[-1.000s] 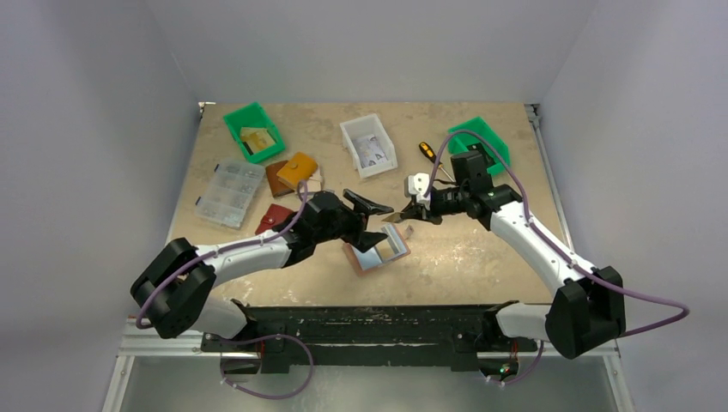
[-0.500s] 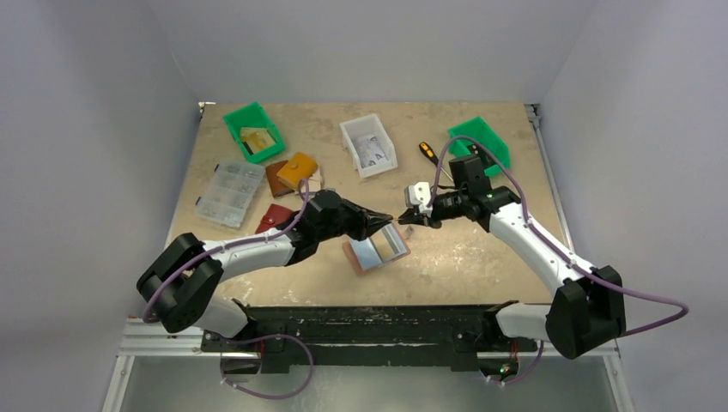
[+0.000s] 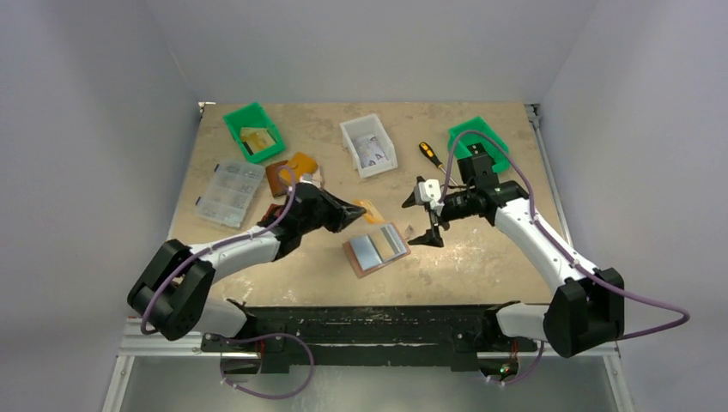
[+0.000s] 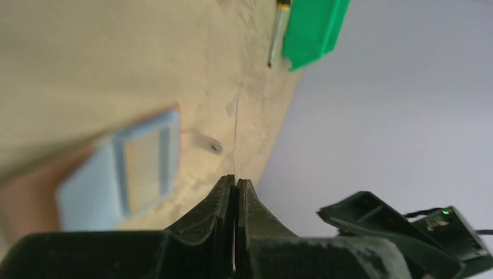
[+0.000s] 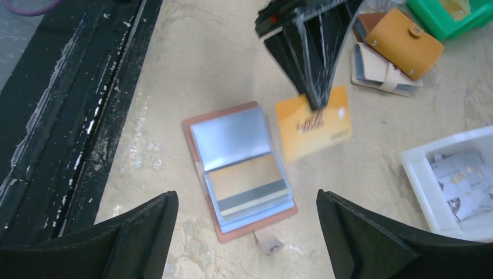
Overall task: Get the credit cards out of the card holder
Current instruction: Place the credit card in the storage box.
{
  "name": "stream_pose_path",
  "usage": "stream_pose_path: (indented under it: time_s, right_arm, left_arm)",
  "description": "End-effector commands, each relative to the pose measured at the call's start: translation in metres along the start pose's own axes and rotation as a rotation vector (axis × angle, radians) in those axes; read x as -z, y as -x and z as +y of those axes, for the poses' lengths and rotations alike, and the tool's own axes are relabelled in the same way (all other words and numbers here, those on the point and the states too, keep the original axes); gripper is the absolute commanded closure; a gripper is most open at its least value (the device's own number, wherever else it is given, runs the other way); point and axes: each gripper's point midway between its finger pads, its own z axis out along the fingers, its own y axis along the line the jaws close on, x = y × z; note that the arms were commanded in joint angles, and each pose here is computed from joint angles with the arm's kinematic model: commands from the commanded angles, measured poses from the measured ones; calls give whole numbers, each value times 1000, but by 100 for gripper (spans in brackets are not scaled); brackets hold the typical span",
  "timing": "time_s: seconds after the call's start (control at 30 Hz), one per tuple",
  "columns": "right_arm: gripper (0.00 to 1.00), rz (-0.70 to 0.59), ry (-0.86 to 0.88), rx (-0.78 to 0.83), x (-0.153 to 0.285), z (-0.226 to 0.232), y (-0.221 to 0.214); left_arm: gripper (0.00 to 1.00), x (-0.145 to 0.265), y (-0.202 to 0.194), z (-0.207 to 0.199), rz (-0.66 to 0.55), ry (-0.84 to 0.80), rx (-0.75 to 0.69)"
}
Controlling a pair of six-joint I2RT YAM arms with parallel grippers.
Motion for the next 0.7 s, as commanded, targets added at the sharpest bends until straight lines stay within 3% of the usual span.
stream_pose_path:
  time_s: [0.0, 0.13, 0.2, 0.4, 0.67]
  right_arm:
    - [1, -50, 19, -15, 12, 2, 15]
    - [1, -42, 32, -26, 11, 3, 11]
    - [1, -38, 36, -27, 10, 3, 10]
    - [1, -24, 29, -22, 11, 2, 7]
    - [1, -18, 35, -30, 9, 3, 3]
  left_arm:
    - [100, 23, 59, -2, -111, 28, -433]
    - [100, 40, 101, -26, -68, 15, -936]
    - [100, 47, 135, -25, -79, 90, -1017]
    - [100, 74, 250, -44, -212, 32, -949]
    - [100, 79, 357, -42, -360, 60, -804]
